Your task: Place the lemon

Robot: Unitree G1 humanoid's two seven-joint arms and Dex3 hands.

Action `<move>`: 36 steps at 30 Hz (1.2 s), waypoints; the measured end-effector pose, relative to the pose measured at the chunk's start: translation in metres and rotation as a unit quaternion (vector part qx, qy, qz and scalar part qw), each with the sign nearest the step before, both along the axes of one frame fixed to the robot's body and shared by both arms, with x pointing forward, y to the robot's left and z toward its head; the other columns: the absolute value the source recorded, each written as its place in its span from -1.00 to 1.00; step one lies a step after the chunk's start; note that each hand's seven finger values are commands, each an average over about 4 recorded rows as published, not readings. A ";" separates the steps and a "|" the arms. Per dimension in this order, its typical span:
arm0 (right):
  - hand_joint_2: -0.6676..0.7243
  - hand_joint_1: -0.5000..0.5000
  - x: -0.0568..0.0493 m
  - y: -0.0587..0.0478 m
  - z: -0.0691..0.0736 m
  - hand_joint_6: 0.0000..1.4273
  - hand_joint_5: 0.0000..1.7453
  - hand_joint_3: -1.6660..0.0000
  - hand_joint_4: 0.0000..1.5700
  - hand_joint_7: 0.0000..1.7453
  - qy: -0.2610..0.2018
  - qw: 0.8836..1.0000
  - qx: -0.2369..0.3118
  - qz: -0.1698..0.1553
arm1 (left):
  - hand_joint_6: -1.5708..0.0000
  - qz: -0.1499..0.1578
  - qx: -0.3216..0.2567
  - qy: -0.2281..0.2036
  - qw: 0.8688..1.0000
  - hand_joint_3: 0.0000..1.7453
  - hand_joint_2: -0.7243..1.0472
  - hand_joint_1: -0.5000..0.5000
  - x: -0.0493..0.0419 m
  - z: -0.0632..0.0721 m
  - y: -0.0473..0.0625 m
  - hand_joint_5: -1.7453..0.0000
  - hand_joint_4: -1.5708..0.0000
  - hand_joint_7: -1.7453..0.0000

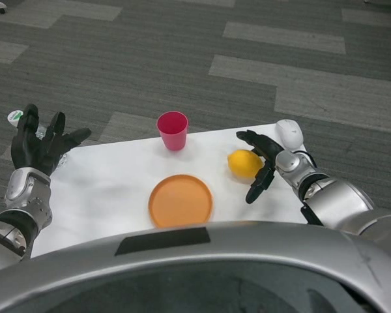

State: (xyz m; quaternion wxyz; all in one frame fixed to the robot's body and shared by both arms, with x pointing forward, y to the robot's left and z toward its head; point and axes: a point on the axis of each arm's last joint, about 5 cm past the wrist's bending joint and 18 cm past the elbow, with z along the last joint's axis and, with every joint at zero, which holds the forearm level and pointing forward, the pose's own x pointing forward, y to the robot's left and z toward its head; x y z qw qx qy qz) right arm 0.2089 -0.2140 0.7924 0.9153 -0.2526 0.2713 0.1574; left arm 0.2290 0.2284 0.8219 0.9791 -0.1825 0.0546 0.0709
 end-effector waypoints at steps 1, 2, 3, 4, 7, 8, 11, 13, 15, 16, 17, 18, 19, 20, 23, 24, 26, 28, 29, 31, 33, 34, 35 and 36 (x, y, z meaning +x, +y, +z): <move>0.52 -0.42 -0.003 0.000 -0.001 -1.00 0.03 0.83 -1.00 -0.92 -0.012 1.000 0.003 -0.005 | 0.97 0.000 0.000 0.000 1.000 -0.90 1.00 1.00 0.0001 0.000 0.000 1.00 1.00 1.00; 0.50 -0.42 -0.006 -0.001 -0.002 -1.00 0.06 0.86 -1.00 -0.92 -0.023 1.000 0.007 -0.012 | 0.97 0.000 0.000 0.000 1.000 -0.90 1.00 1.00 0.0002 0.000 0.000 1.00 1.00 1.00; 0.48 -0.42 -0.009 -0.001 -0.003 -1.00 0.08 0.88 -1.00 -0.92 -0.035 0.999 0.011 -0.017 | 0.97 0.000 0.000 0.000 1.000 -0.90 1.00 1.00 0.0002 0.000 0.000 1.00 1.00 1.00; 0.45 -0.42 -0.013 -0.002 -0.005 -1.00 0.11 0.88 -1.00 -0.92 -0.047 0.999 0.015 -0.023 | 0.97 0.000 0.000 0.000 1.000 -0.90 1.00 1.00 0.0003 0.000 0.000 1.00 1.00 1.00; 0.45 -0.42 -0.021 -0.004 -0.007 -1.00 0.11 0.81 -1.00 -0.92 -0.077 0.996 0.025 -0.042 | 0.97 0.000 0.000 0.000 1.000 -0.90 1.00 1.00 0.0003 0.000 0.000 1.00 1.00 1.00; 0.45 -0.42 -0.023 -0.004 -0.007 -1.00 0.11 0.81 -1.00 -0.92 -0.086 0.995 0.027 -0.047 | 0.97 0.000 0.000 0.000 1.000 -0.90 1.00 1.00 0.0003 0.000 0.000 1.00 1.00 1.00; 0.45 -0.42 -0.025 -0.004 -0.006 -1.00 0.08 0.88 -0.98 -0.92 -0.115 0.991 0.032 -0.062 | 0.97 0.000 0.000 0.000 1.000 -0.90 1.00 1.00 0.0004 0.000 0.000 1.00 1.00 1.00; 0.43 -0.42 -0.025 -0.004 -0.004 -1.00 0.06 0.88 -0.98 -0.92 -0.138 0.987 0.034 -0.071 | 0.97 0.000 0.000 0.000 1.000 -0.90 1.00 1.00 0.0004 0.000 0.000 1.00 1.00 1.00; 0.39 -0.42 -0.024 -0.004 -0.003 -1.00 0.06 0.83 -0.98 -0.92 -0.154 0.984 0.037 -0.077 | 0.97 0.000 0.000 0.000 1.000 -0.90 1.00 1.00 0.0005 0.000 0.000 1.00 1.00 1.00; 0.36 -0.42 -0.024 -0.004 -0.002 -1.00 0.06 0.81 -0.98 -0.92 -0.163 0.983 0.039 -0.081 | 0.97 0.000 0.000 0.000 1.000 -0.90 1.00 1.00 0.0005 0.000 0.000 1.00 1.00 1.00; 0.36 -0.42 -0.024 -0.005 -0.001 -1.00 0.06 0.81 -0.99 -0.94 -0.174 0.980 0.041 -0.086 | 0.97 0.000 0.000 0.000 1.000 -0.90 1.00 1.00 0.0005 0.000 0.000 1.00 1.00 1.00; 0.36 -0.42 -0.024 -0.006 0.000 -1.00 0.06 0.81 -1.00 -0.96 -0.186 0.977 0.043 -0.091 | 0.97 0.000 0.000 0.000 1.000 -0.90 1.00 1.00 0.0005 0.000 0.000 1.00 1.00 1.00; 0.34 -0.42 -0.024 -0.006 0.001 -1.00 0.08 0.83 -1.00 -0.98 -0.198 0.974 0.045 -0.098 | 0.97 0.000 0.000 0.000 1.000 -0.90 1.00 1.00 0.0005 0.000 0.000 1.00 1.00 1.00; 0.32 -0.42 -0.024 -0.007 0.002 -1.00 0.11 0.86 -1.00 -1.00 -0.209 0.971 0.047 -0.105 | 0.97 0.000 0.000 0.000 1.000 -0.90 1.00 1.00 0.0005 0.000 0.000 1.00 1.00 1.00; 0.27 -0.42 -0.026 -0.010 0.004 -1.00 0.03 0.90 -0.97 -1.00 -0.232 0.964 0.050 -0.123 | 0.97 0.000 0.000 0.000 1.000 -0.90 1.00 1.00 0.0005 0.000 0.000 1.00 1.00 1.00; 0.27 -0.42 -0.027 -0.011 0.005 -1.00 0.00 0.88 -0.97 -1.00 -0.239 0.961 0.051 -0.130 | 0.97 0.000 0.000 -0.001 1.000 -0.90 1.00 1.00 0.0006 0.000 0.000 1.00 1.00 1.00; 0.27 -0.42 -0.028 -0.014 0.007 -1.00 0.00 0.83 -0.99 -1.00 -0.256 0.955 0.054 -0.142 | 0.97 0.000 -0.001 -0.001 1.000 -0.90 1.00 1.00 0.0006 0.000 0.000 1.00 1.00 1.00; 0.23 -0.38 -0.028 -0.016 0.009 -1.00 -0.03 0.81 -1.00 -0.98 -0.269 0.949 0.056 -0.151 | 0.97 0.000 -0.001 -0.001 1.000 -0.90 1.00 1.00 0.0007 0.001 0.000 1.00 1.00 1.00; 0.20 -0.35 -0.029 -0.017 0.010 -1.00 -0.06 0.81 -1.00 -0.98 -0.276 0.947 0.058 -0.157 | 0.97 -0.001 -0.001 -0.001 1.000 -0.90 1.00 1.00 0.0007 0.001 0.000 1.00 1.00 1.00; 0.14 -0.29 -0.030 -0.021 0.011 -1.00 -0.28 0.81 -1.00 -1.00 -0.288 0.940 0.062 -0.172 | 0.97 -0.001 -0.001 -0.002 1.000 -0.90 1.00 1.00 0.0008 0.001 0.000 1.00 1.00 1.00; 0.02 -0.17 -0.031 -0.024 0.013 -1.00 -0.50 0.79 -1.00 -1.00 -0.299 0.932 0.075 -0.190 | 0.97 -0.001 -0.001 -0.002 1.000 -0.90 1.00 1.00 0.0008 0.001 0.000 1.00 1.00 1.00; -0.02 -0.10 -0.031 -0.025 0.014 -1.00 -0.56 0.76 -1.00 -1.00 -0.304 0.928 0.083 -0.198 | 0.97 -0.001 -0.001 -0.002 1.000 -0.90 1.00 1.00 0.0009 0.001 0.000 1.00 1.00 1.00; -0.07 -0.02 -0.031 -0.025 0.014 -1.00 -0.61 0.74 -1.00 -1.00 -0.307 0.925 0.090 -0.204 | 0.97 -0.001 -0.001 -0.002 1.000 -0.90 1.00 1.00 0.0009 0.001 0.000 1.00 1.00 1.00; -0.09 0.04 -0.031 -0.025 0.014 -1.00 -0.67 0.71 -1.00 -1.00 -0.310 0.922 0.097 -0.209 | 0.97 -0.001 -0.002 -0.002 1.000 -0.90 1.00 1.00 0.0009 0.001 0.000 1.00 1.00 1.00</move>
